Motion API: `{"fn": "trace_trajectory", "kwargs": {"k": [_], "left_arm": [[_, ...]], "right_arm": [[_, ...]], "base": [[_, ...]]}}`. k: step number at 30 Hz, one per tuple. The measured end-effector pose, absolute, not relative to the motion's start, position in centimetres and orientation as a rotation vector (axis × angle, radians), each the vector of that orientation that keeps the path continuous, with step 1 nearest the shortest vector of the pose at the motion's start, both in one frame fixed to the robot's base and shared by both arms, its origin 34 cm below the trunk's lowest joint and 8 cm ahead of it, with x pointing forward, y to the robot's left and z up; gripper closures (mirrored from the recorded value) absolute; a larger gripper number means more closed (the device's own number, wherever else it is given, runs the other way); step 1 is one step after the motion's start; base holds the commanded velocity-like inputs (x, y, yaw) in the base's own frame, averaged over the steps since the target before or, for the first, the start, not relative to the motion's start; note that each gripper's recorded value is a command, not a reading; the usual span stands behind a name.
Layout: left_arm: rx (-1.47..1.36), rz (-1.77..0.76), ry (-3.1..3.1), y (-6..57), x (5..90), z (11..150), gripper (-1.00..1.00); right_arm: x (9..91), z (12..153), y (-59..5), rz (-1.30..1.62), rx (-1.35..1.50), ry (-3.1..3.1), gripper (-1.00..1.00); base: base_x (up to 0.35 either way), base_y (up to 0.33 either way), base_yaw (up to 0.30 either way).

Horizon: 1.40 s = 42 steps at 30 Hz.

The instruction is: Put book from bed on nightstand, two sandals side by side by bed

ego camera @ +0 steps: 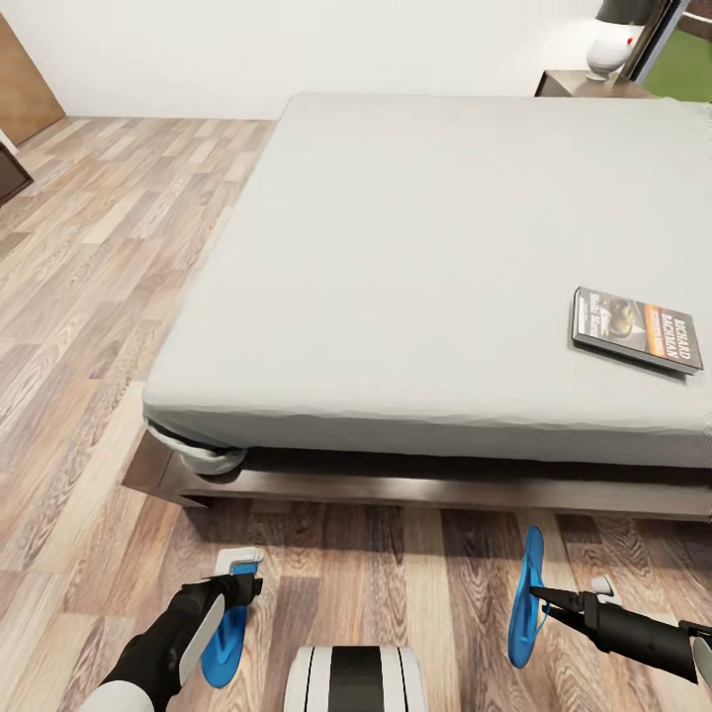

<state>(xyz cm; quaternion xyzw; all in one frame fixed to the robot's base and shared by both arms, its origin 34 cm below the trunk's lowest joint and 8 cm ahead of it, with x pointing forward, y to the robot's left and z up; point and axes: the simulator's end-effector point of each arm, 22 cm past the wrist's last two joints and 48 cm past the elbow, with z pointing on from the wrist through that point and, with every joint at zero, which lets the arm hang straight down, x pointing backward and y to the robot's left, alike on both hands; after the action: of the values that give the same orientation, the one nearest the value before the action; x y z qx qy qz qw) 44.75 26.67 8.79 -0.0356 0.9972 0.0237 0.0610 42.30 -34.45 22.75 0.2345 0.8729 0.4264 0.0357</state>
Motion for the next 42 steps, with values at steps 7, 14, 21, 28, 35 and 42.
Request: {"fn": "trace_trajectory", "kwargs": {"k": [7, 14, 21, 28, 35, 42], "left_arm": [[-0.109, 0.069, 3.010, 26.6, 45.0, 9.0, -1.00], [-0.085, -0.164, 2.996, 25.9, 45.4, 9.2, -1.00], [-0.089, -0.378, 2.956, 28.1, 46.0, 10.5, -1.00], [-0.283, -0.546, 2.867, 28.8, 46.8, 11.7, -1.00], [-0.451, -0.706, 2.857, 27.8, 42.1, 10.5, -1.00], [-0.466, -0.771, 2.815, 27.1, 41.9, 10.8, -1.00]], "right_arm": [[42.4, 22.9, -34.5, 1.308, 0.715, 2.681, 1.00], [42.4, 22.9, -34.4, 1.309, 0.715, 2.681, 1.00], [42.4, 22.9, -34.5, 1.307, 0.714, 2.682, 1.00], [42.3, 22.8, -34.4, 1.303, 0.707, 2.687, 1.00], [41.8, 22.3, -34.6, 1.282, 0.701, 2.705, 1.00], [40.2, 20.2, -36.2, 1.111, 0.630, 2.833, 1.00]], "base": [[0.000, 0.000, 0.000], [0.000, 0.000, 0.000], [0.000, 0.000, 0.000], [0.000, 0.000, 0.000], [0.000, 0.000, 0.000], [0.000, 0.000, 0.000]]}}
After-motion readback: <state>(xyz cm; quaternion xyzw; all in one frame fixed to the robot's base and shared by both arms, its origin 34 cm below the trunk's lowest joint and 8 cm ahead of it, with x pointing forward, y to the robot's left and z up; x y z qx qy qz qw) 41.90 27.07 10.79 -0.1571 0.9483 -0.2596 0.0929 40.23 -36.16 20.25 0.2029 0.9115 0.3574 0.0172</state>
